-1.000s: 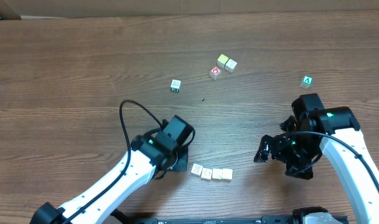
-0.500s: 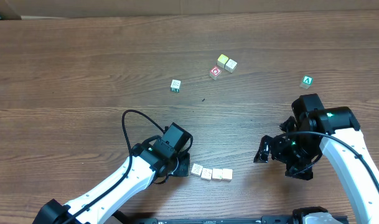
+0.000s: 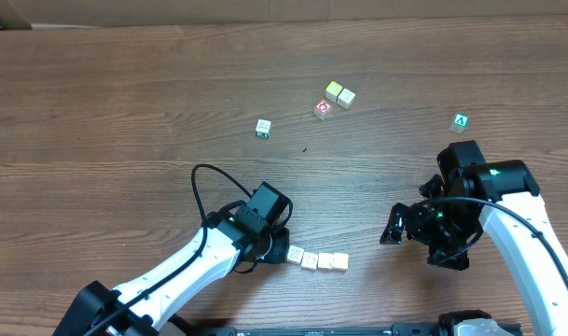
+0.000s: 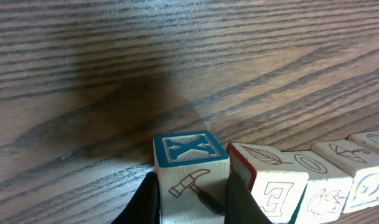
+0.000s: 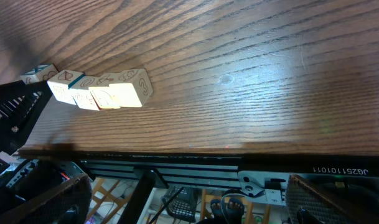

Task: Flip 5 blocks

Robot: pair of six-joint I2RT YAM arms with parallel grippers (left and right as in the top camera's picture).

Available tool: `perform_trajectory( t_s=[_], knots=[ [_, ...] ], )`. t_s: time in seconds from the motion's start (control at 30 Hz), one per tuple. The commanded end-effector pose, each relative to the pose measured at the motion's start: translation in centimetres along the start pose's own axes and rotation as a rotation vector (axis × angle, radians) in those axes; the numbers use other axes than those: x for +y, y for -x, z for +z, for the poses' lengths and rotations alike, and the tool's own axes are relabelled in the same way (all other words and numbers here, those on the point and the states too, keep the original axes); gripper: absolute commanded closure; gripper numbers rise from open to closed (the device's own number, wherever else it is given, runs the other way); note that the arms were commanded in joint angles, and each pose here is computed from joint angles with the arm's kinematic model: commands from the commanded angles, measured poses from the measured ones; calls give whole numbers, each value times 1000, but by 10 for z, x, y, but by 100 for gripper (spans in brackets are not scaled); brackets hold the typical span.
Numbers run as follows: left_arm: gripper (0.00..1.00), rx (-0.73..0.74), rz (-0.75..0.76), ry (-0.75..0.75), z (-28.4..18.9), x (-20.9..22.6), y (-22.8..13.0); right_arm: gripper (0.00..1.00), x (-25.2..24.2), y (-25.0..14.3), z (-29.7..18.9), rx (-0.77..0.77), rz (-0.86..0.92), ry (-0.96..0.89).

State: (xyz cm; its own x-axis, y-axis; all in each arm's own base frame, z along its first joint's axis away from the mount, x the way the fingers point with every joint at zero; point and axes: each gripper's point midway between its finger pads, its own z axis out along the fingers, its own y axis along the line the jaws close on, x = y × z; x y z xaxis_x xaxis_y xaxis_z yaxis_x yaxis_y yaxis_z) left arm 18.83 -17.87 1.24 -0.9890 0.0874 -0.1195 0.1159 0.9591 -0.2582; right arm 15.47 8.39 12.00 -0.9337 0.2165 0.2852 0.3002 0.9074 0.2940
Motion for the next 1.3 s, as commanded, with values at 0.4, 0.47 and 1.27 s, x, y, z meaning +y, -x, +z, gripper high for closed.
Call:
perform_trajectory(
  t_s=[0.4, 0.47, 1.27],
  knots=[
    [72, 43, 18, 3, 8, 1, -8, 0, 4, 2, -4, -10, -2, 18],
    [71, 43, 18, 3, 8, 1, -8, 0, 4, 2, -4, -10, -2, 18],
    [72, -77, 106, 48, -30, -18, 42, 0, 5, 4, -4, -16, -8, 20]
  ],
)
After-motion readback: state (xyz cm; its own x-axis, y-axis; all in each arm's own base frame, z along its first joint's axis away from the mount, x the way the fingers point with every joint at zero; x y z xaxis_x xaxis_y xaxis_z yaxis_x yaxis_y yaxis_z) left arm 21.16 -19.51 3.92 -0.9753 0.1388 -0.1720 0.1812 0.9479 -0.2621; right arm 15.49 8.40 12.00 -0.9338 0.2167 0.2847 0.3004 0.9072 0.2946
